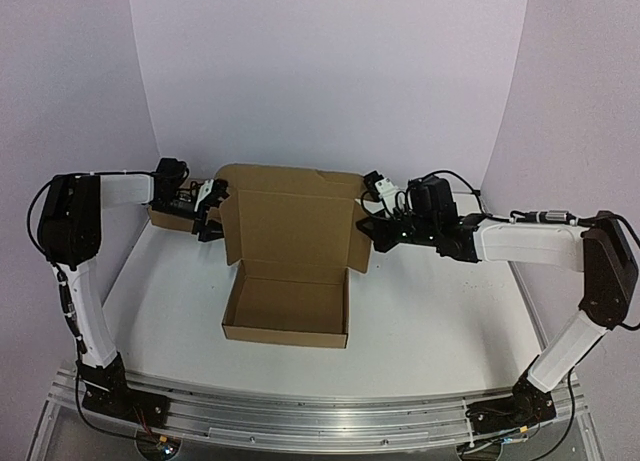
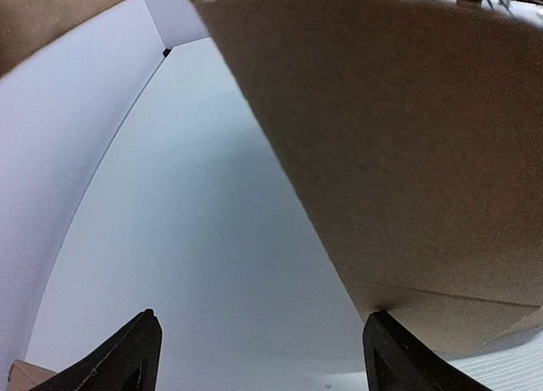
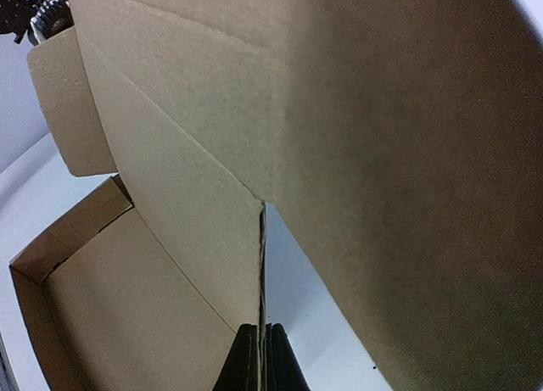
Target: Fold the paper box
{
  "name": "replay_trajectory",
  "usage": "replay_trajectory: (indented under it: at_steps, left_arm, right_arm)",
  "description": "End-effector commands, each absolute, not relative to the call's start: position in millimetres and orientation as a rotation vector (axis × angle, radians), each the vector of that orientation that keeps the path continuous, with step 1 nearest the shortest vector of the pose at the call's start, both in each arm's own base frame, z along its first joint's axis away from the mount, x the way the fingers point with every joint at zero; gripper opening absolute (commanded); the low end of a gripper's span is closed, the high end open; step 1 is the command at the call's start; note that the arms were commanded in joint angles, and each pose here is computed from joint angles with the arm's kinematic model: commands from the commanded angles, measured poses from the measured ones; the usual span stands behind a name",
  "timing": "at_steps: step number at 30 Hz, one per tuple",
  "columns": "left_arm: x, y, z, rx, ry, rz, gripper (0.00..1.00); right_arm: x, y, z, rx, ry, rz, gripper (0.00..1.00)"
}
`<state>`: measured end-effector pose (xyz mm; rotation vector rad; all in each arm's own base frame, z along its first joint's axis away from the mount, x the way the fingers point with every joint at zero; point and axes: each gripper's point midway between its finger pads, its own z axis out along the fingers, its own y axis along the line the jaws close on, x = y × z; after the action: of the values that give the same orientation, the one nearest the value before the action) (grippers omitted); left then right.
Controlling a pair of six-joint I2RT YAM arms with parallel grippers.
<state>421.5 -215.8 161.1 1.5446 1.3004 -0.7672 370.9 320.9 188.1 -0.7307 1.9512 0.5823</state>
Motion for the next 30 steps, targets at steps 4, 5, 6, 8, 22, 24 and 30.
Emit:
replay_trajectory:
  at_steps: [4,5,6,8,22,24,30]
  left_arm:
    - [368.7,-239.6,208.3,1.544,1.200,-0.944,0.87]
    - [367.1,-243.4,207.1,1.537,1.212,-0.950,0.87]
    - [365.8,-246.7,207.0,1.526,1.220,-0.964,0.87]
    - [361.0,-253.4,207.9,1.520,1.223,-0.997,0.87]
    - [347.4,-277.7,212.3,1.483,1.276,-1.112,0.90]
    - [342.5,-280.2,218.5,1.472,1.279,-1.148,0.91]
    - [340.4,-291.0,218.0,1.400,1.392,-1.202,0.92]
  right_arm:
    - [371.9,322.5,170.9,-0.681,2.033,0.586,0.00]
    - [371.8,324.3,169.7,-0.682,2.035,0.597,0.00]
    - [371.8,326.2,168.5,-0.683,2.038,0.607,0.00]
    - [372.4,328.6,167.1,-0.680,2.042,0.618,0.00]
    - [375.3,335.2,164.4,-0.622,2.052,0.635,0.00]
    - [379.7,331.6,163.5,-0.565,2.068,0.617,0.00]
    - [384.1,335.9,157.7,-0.485,2.093,0.580,0.00]
